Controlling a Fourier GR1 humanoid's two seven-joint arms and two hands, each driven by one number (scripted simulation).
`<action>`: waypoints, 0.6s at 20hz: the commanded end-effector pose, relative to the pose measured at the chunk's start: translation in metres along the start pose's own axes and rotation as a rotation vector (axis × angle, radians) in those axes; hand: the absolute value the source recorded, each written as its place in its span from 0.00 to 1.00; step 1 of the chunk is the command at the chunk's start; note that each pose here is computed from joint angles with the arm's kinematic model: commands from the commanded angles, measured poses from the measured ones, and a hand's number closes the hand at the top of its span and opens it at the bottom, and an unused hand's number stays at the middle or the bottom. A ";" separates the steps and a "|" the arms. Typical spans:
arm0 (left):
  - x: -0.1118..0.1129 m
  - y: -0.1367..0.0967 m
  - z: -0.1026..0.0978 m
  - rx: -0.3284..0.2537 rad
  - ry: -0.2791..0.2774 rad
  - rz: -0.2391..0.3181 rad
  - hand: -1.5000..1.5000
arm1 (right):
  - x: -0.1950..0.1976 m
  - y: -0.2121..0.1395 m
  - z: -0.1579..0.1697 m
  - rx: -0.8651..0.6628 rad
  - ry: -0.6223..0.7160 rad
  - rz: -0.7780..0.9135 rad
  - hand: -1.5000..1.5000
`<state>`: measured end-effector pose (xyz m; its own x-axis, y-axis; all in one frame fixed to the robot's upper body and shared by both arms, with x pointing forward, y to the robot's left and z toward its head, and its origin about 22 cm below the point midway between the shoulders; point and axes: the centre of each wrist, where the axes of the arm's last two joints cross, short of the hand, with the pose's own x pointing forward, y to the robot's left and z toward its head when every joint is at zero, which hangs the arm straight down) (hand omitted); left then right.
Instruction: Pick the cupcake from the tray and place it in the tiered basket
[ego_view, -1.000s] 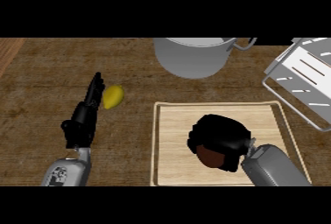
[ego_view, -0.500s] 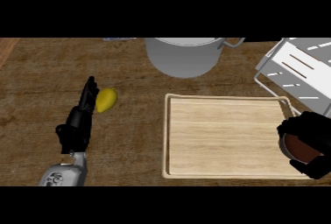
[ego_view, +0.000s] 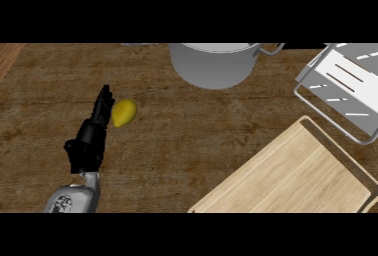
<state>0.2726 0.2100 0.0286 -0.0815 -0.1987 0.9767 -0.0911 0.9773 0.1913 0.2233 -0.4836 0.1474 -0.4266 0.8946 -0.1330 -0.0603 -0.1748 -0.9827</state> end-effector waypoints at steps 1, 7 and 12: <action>-0.006 0.004 0.005 -0.012 0.005 0.013 0.50 | -0.019 -0.066 0.023 -0.140 0.030 -0.043 1.00; -0.001 0.004 0.011 -0.035 -0.004 0.026 0.50 | -0.047 -0.137 0.066 -0.215 0.061 -0.161 1.00; 0.025 -0.016 -0.007 -0.040 -0.006 0.010 0.50 | -0.053 -0.176 0.064 -0.211 0.112 -0.207 1.00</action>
<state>0.2736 0.2016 0.0341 -0.0935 -0.1914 0.9770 -0.0659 0.9804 0.1858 0.2018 -0.5260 0.3087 -0.2847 0.9585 -0.0136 0.1069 0.0177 -0.9941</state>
